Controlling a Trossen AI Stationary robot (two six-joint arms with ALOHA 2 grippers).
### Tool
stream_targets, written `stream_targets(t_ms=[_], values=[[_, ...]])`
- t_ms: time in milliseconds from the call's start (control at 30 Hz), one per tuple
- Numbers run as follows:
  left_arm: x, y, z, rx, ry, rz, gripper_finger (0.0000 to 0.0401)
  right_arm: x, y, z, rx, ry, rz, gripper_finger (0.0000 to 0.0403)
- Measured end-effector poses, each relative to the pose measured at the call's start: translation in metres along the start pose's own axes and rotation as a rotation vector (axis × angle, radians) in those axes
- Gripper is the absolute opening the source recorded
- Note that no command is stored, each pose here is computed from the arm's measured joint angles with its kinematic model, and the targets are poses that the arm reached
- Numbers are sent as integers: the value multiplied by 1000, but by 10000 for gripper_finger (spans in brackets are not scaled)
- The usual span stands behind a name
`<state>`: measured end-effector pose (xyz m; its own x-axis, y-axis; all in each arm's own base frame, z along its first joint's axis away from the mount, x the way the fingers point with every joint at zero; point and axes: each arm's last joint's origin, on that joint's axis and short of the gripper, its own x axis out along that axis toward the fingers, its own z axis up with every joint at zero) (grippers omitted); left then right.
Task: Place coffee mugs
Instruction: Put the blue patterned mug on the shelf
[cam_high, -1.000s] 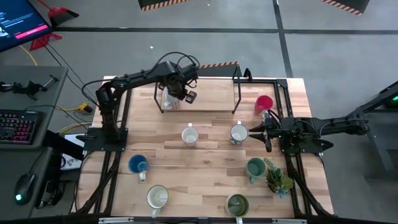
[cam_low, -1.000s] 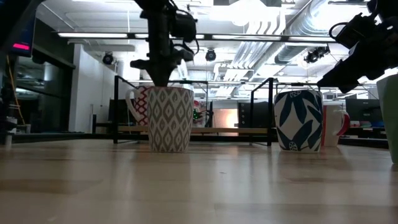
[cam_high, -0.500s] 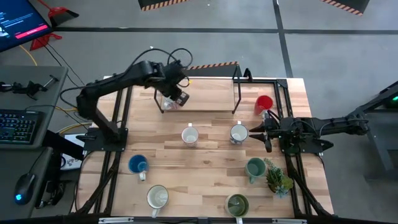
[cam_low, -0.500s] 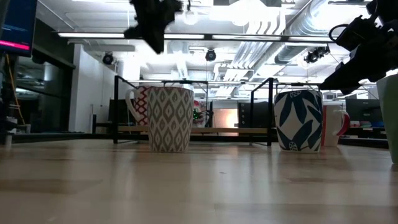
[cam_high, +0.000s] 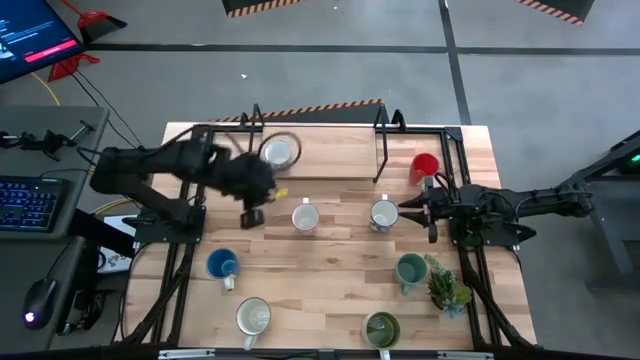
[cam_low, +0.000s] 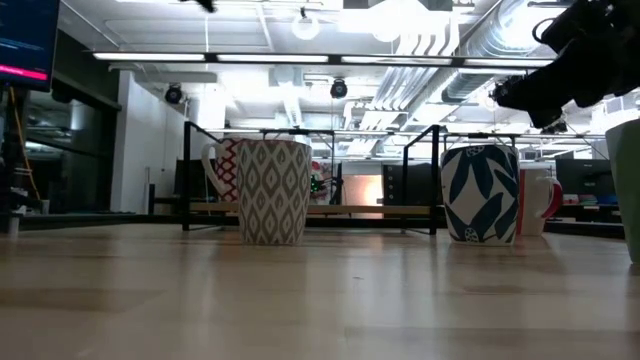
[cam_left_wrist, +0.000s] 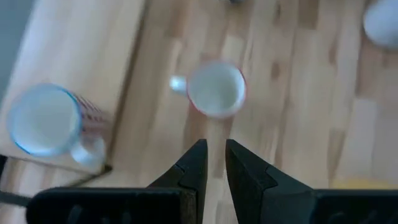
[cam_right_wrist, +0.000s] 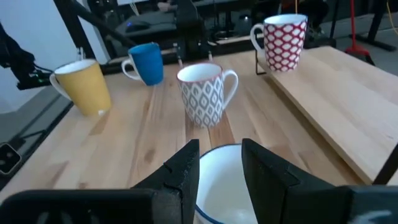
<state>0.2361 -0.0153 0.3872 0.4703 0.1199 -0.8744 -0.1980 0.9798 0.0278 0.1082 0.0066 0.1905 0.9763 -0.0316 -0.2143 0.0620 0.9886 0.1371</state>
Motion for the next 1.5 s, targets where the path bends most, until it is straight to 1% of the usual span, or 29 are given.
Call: stream_targets(t_ms=[67, 200, 300, 400, 500, 567, 667, 733, 800, 933, 1000, 1100, 1233, 1367, 1500], values=[[4, -4, -20, 3, 19, 15, 49, 0, 0, 1, -9, -13, 3, 108], [14, -6, -62, 9, -40, 5, 49, 0, 1, 6, -26, -67, 12, 108], [24, -3, -95, -4, -116, -35, 49, 0, 2, 10, -54, -99, 14, 108], [38, 2, -125, -35, -208, -82, 49, -1, 1, 12, -55, -130, -7, 108], [57, 4, -145, -74, -368, -116, 49, -1, 1, 15, -68, -157, -35, 108], [73, 3, -151, -76, -486, -132, 49, -1, 0, 16, -76, -174, -63, 108], [99, -1, -158, -14, -609, -145, 49, 1, -1, 15, -83, -159, -109, 108], [115, -2, -164, 17, -677, -151, 49, 4, 0, 17, -83, -167, -111, 108], [127, -3, -170, 37, -742, -156, 49, 7, 1, 22, -93, -213, -86, 108], [139, -3, -180, 39, -829, -207, 49, 11, 6, 36, -162, -350, -42, 108], [139, -4, -181, 44, -846, -242, 49, 12, 6, 43, -195, -406, -57, 108], [137, -4, -179, 52, -863, -251, 49, 12, 7, 65, -251, -431, -90, 108], [136, -4, -178, 83, -892, -240, 49, 13, 10, 107, -328, -355, -135, 108], [136, -4, -178, 79, -883, -241, 49, 18, 9, 145, -357, -168, -173, 108], [137, -4, -179, 69, -874, -245, 49, 32, 7, 170, -357, 44, -178, 108]])
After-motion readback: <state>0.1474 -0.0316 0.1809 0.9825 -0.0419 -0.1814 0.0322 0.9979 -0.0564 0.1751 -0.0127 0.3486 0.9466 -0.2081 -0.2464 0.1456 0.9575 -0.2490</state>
